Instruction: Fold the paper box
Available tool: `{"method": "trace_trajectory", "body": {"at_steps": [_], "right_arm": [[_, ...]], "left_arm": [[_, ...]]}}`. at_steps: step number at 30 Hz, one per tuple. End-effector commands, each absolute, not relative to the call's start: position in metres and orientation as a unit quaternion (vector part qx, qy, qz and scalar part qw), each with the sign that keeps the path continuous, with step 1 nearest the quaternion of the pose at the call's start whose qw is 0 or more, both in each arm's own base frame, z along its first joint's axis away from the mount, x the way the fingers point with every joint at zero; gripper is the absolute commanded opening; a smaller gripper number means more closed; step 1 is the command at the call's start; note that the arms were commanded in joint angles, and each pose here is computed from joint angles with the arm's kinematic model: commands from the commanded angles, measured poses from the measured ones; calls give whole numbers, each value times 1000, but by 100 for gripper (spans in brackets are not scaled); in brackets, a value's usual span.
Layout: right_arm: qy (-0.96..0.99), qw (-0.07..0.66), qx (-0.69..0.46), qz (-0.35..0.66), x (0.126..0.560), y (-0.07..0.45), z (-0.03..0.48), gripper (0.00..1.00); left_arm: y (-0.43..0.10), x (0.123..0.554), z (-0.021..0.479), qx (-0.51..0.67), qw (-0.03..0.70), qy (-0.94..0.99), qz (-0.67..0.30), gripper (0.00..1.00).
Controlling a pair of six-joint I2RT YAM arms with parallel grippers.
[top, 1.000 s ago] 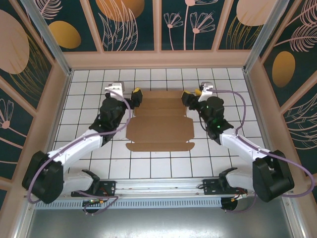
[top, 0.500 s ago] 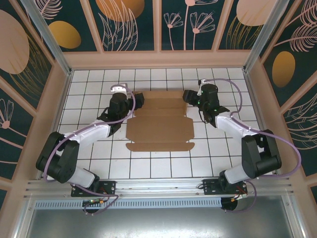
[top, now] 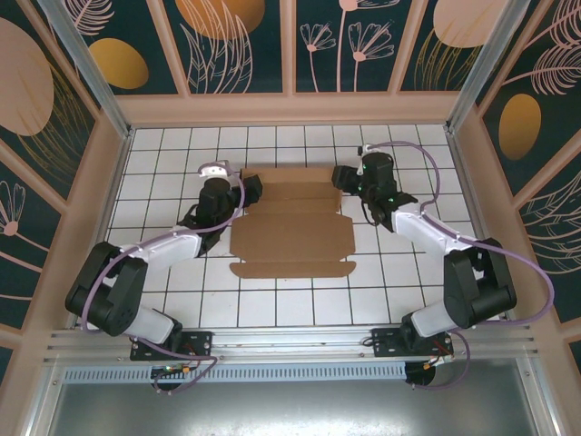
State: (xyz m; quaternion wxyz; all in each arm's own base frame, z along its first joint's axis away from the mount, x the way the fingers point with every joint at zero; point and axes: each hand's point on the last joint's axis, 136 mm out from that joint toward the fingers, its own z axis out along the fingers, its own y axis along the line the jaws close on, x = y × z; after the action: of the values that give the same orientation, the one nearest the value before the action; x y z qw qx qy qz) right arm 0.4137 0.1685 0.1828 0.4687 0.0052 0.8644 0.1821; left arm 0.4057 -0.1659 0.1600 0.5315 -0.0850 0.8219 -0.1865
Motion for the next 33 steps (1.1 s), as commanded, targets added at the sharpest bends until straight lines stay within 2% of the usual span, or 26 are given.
{"method": "trace_trajectory", "body": {"at_steps": [1,3,7,11,23,29,33], "right_arm": [[858,480,-44,178,412,186,222,63],[863,462,-79,190,410,204,226,58],[872,415,-124,229,405,233,221,35],[884,372,-145,242,404,245,203,22],[906,339,-118,225,427,242,167,21],[917,330,-79,211,465,225,151,21],[928,310,-46,201,494,206,122,22]], "left_arm": [[-159,411,199,-66,557,812,-163,99],[-158,411,222,-59,569,805,-159,99],[-154,405,255,-51,582,797,-154,99],[-153,393,273,-47,584,792,-172,99],[-148,367,300,-47,585,784,-199,99],[-142,360,332,-49,607,767,-202,99],[-137,356,367,-52,631,746,-207,99]]}}
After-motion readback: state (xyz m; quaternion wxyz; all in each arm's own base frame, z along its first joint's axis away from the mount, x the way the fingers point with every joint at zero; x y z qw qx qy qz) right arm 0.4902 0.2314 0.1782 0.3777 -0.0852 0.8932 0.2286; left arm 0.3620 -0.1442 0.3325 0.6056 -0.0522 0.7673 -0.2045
